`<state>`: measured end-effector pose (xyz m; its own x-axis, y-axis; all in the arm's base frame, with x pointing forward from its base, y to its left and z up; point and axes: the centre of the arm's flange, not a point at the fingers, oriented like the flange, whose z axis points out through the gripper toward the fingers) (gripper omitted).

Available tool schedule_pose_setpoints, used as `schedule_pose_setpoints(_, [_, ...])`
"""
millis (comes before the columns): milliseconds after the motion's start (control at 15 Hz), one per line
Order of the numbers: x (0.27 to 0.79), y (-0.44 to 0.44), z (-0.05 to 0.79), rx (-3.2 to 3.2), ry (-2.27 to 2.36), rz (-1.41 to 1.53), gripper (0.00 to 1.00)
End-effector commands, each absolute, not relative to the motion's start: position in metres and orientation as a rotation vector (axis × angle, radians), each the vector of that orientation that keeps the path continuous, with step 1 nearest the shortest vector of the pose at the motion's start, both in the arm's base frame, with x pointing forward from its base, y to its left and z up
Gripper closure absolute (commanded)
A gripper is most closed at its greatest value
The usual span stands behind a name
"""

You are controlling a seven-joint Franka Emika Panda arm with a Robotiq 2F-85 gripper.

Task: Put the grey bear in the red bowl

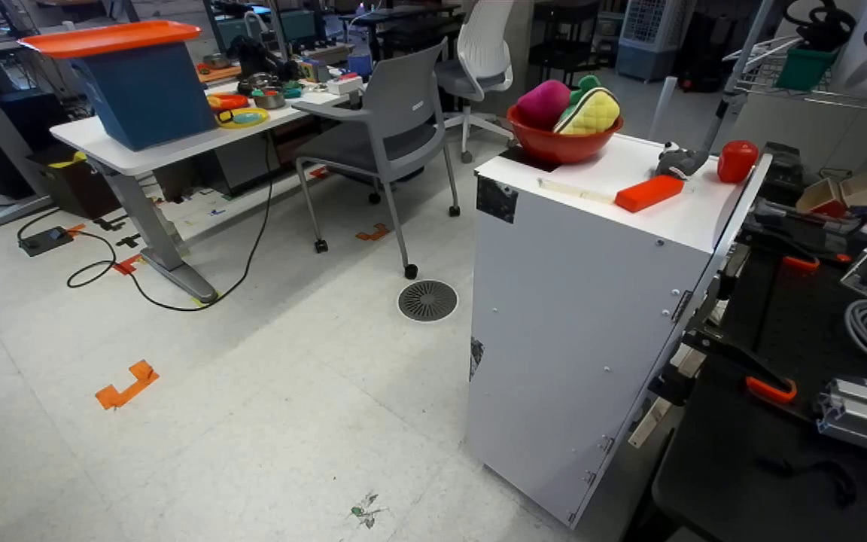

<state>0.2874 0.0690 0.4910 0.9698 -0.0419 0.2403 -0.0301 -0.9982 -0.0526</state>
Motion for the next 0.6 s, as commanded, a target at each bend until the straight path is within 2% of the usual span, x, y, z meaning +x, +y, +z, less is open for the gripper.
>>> schedule_pose_setpoints(0, [0.289,0.071,0.492,-3.063,0.043,-0.376,0.00])
schedule_pose_setpoints(533, [0.341,0.031,0.509,-3.072,0.101,-0.295,0.00])
